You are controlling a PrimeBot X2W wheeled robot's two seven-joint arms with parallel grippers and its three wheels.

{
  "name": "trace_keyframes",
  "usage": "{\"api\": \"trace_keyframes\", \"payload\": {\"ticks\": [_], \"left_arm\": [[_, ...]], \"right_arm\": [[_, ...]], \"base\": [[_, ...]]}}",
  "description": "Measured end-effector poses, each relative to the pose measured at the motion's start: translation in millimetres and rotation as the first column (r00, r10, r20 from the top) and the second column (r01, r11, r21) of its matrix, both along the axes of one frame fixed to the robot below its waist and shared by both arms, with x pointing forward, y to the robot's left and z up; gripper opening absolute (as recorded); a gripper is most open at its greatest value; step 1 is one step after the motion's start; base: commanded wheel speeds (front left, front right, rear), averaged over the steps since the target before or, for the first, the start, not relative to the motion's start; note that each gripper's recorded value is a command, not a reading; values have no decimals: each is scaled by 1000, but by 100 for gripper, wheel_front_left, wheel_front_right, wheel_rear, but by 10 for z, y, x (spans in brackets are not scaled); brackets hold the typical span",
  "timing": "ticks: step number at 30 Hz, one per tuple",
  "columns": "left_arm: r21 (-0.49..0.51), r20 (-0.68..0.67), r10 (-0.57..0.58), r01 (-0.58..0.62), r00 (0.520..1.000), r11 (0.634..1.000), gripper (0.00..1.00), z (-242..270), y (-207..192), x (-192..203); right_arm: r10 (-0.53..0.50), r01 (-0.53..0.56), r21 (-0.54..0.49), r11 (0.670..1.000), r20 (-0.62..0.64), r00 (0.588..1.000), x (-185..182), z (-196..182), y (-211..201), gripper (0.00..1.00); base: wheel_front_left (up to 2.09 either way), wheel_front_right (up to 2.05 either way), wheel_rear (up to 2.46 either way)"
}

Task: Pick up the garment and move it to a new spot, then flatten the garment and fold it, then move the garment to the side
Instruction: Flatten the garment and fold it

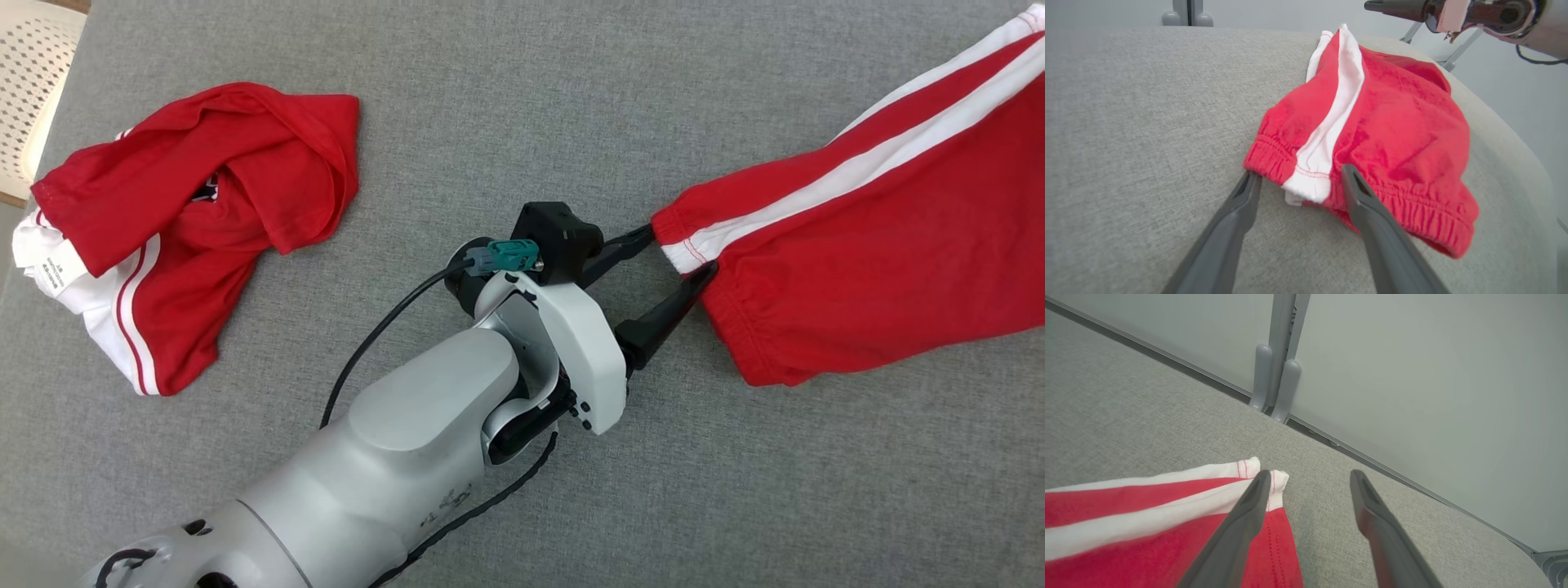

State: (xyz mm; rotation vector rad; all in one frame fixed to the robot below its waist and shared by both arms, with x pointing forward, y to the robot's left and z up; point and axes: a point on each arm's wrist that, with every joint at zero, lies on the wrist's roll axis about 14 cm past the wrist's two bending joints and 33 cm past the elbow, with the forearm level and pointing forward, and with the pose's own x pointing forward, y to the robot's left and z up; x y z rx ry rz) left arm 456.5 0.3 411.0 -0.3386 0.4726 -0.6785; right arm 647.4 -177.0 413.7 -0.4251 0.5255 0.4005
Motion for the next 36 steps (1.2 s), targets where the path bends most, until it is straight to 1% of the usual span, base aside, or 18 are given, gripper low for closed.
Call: {"api": "trace_keyframes", "payload": {"ticks": [2, 4, 8, 12, 15, 16, 18, 20, 22, 24, 25, 26, 29, 32, 34, 35, 36], "left_arm": [[4, 3, 5, -5, 1000, 1000, 100, 16, 10, -4], [9, 15, 13, -13, 1000, 1000, 100, 42, 37, -4], [14, 26, 55, -55, 998, 998, 100, 87, 170, -23], [10, 51, 110, -111, 993, 994, 100, 177, 325, -36], [0, 94, 173, -174, 980, 985, 100, 304, 480, -3], [-4, 120, 185, -186, 975, 982, 100, 373, 519, 7], [-22, 176, 237, -236, 955, 971, 100, 552, 619, 68], [-43, 228, 273, -271, 934, 962, 100, 741, 675, 102], [-86, 283, 325, -314, 902, 946, 100, 962, 749, 123], [-129, 317, 383, -360, 868, 924, 100, 1111, 852, 94], [-147, 322, 410, -382, 854, 912, 100, 1144, 898, 58], [-147, 322, 410, -382, 854, 912, 100, 1144, 898, 58], [-179, 361, 461, -425, 811, 887, 100, 1259, 1015, -49], [-215, 375, 503, -454, 779, 865, 100, 1313, 1100, -152], [-215, 384, 524, -478, 760, 852, 100, 1296, 1172, -212], [-220, 384, 545, -500, 745, 838, 100, 1268, 1224, -266], [-218, 385, 550, -506, 741, 834, 100, 1248, 1234, -296]], "right_arm": [[-18, 17, 40, 999, 27, 999, -2, 66, -6, 100], [-34, 31, 57, 998, 52, 998, -32, 123, -63, 100], [-73, 57, 124, 991, 127, 989, -120, 305, -162, 100], [-77, 38, 193, 980, 202, 976, -288, 480, -127, 100], [-93, 16, 261, 965, 282, 955, -409, 701, -111, 100], [-79, -6, 265, 964, 310, 948, -470, 759, -86, 100], [-39, -47, 236, 971, 345, 938, -607, 816, -54, 100], [-49, -49, 261, 964, 359, 932, -734, 865, -56, 100], [-43, -59, 260, 964, 368, 929, -869, 883, -55, 100], [-79, -42, 301, 953, 378, 923, -977, 943, -82, 100], [-95, -37, 322, 946, 385, 918, -1032, 980, -89, 100], [-95, -37, 322, 946, 385, 918, -1032, 980, -89, 100], [-137, -36, 380, 924, 417, 899, -1207, 1114, -93, 100], [-152, -25, 382, 924, 426, 892, -1430, 1078, -131, 100], [-179, -3, 389, 921, 430, 885, -1558, 1045, -185, 100], [-195, 4, 405, 914, 432, 881, -1681, 1006, -151, 100], [-196, 3, 410, 912, 430, 881, -1746, 971, -113, 100]], "base": [[0, 0, 0], [0, 0, 0], [0, 0, 0], [0, 0, 0], [0, 0, 0], [0, 0, 0], [0, 0, 0], [0, 0, 0], [0, 0, 0], [0, 0, 0], [0, 0, 0], [0, 0, 0], [0, 0, 0], [0, 0, 0], [0, 0, 0], [0, 0, 0], [0, 0, 0]]}}
